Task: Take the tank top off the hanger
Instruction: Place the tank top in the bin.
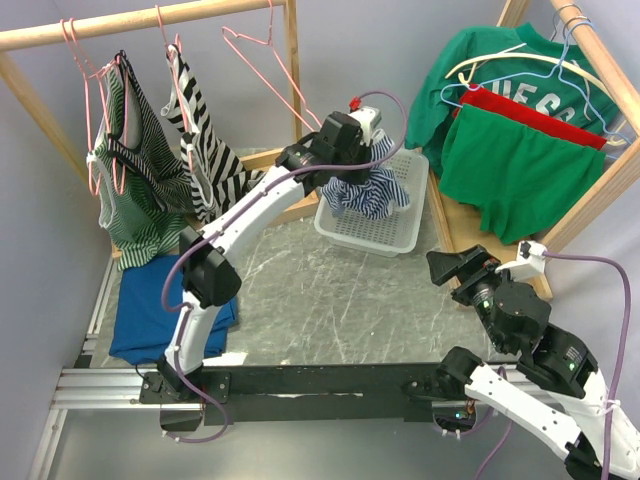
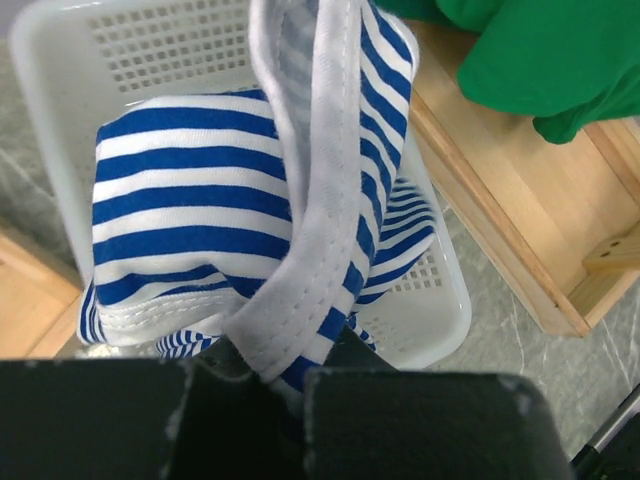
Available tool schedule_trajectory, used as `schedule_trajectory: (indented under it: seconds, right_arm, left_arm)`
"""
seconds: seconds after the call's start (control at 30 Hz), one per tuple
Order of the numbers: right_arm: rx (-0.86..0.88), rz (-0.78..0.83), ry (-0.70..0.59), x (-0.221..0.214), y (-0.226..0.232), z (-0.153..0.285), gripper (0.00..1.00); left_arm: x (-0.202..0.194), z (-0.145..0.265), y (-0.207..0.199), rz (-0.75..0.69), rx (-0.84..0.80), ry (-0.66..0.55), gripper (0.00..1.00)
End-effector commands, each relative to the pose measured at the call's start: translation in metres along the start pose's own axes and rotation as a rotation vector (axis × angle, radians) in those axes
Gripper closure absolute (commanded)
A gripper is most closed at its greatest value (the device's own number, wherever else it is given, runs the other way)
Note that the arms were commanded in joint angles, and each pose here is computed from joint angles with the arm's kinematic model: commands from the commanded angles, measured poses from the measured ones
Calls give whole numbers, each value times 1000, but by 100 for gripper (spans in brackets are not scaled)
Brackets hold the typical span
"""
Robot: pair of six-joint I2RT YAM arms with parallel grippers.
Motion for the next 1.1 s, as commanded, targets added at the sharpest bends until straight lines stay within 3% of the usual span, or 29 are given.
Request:
schedule_trajectory:
  seconds: [0.0,0.3,0.47,0.63,0.7,0.77,0.87,0.97,1.0,1.07]
  right_arm:
    - [-2,4,-30,11,7,-1,0]
    - [7,28,30,-2,14,-8,0]
    - [19,31,56,-9,20,-14,0]
    - [18,42,95,-19,22,-19,0]
    - [33,42,108,-22,26,-21,0]
    - [39,39,120,-25,28,-22,0]
    - [45,36,132,-27,30,-23,0]
    - [41,30,131,-28,28,-23,0]
    - [43,27,128,-27,28,-22,0]
    - [37,27,121,-27,26,-22,0]
  left_arm:
    - [47,2,4,30,-109,-144,99]
    - [32,-65,55,53,-52,-174,98]
    - [19,-98,66,77,-79,-194,93]
    - [11,-116,74,71,-61,-216,59]
    - [10,-120,79,75,-39,-217,37]
    - [6,-127,85,75,-12,-214,38]
    - [-1,-128,88,74,6,-192,12]
    - [-9,-120,87,75,6,-167,7]
    - [-11,-116,84,74,0,-157,0]
    - [-12,-104,80,83,-4,-143,4]
Point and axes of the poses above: each gripper's point midway between its finger pads, its own z axis back along the fingers, its own y axis along the line the jaws close on, x = y × z, the point moved 3 cm from there along z, back along the fingers, and after that the axes turned 2 degrees about z, right-handed, at the moved point
